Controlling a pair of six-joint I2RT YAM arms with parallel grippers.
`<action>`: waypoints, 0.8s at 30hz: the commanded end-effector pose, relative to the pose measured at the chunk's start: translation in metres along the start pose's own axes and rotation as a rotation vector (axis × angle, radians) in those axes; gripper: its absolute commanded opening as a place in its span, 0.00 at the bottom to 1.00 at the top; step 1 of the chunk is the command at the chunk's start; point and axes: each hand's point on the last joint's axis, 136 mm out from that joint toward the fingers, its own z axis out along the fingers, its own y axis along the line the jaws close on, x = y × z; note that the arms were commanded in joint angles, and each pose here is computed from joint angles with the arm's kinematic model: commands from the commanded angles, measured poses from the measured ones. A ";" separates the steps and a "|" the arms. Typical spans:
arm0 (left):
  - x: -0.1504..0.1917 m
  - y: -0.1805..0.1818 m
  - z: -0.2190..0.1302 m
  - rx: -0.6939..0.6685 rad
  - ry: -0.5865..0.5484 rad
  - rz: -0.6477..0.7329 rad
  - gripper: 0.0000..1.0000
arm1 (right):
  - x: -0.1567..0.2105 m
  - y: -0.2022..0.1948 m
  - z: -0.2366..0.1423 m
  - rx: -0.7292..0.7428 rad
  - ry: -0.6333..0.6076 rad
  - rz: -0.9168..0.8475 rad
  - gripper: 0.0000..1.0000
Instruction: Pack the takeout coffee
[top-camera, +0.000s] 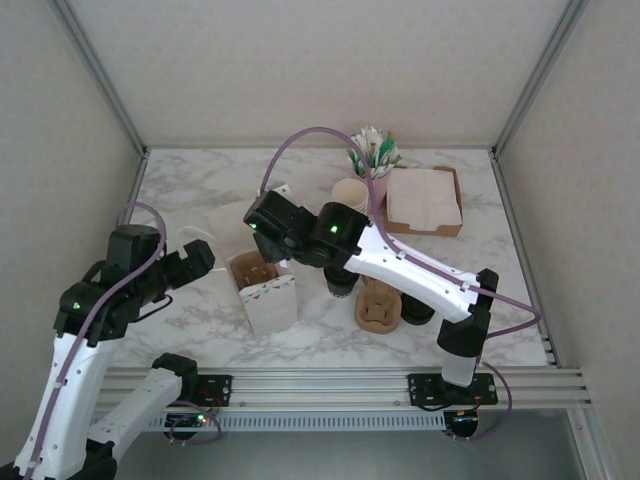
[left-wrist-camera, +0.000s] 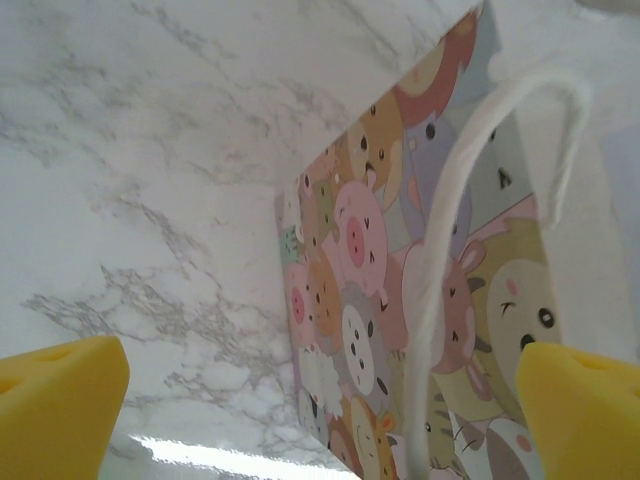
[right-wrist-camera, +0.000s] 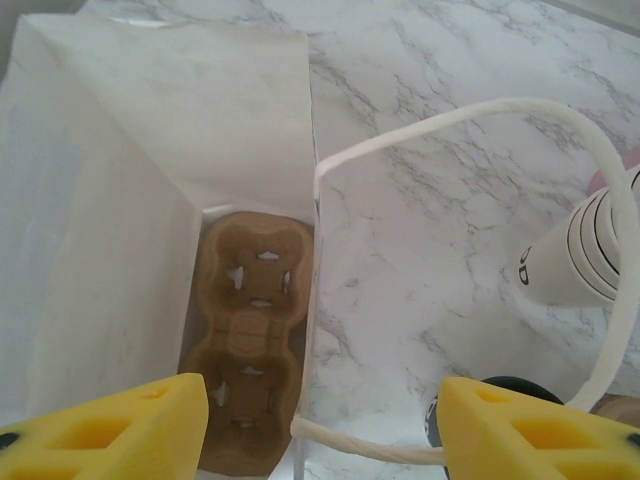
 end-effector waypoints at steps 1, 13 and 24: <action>0.009 -0.012 0.006 0.077 0.036 -0.040 0.97 | 0.007 -0.003 0.000 -0.001 0.031 0.004 0.63; 0.016 -0.044 0.018 0.248 0.094 -0.086 0.79 | 0.017 -0.007 0.009 0.033 0.074 -0.001 0.50; 0.015 -0.065 0.019 0.362 0.119 -0.144 0.49 | 0.015 -0.011 -0.009 0.001 0.052 0.035 0.35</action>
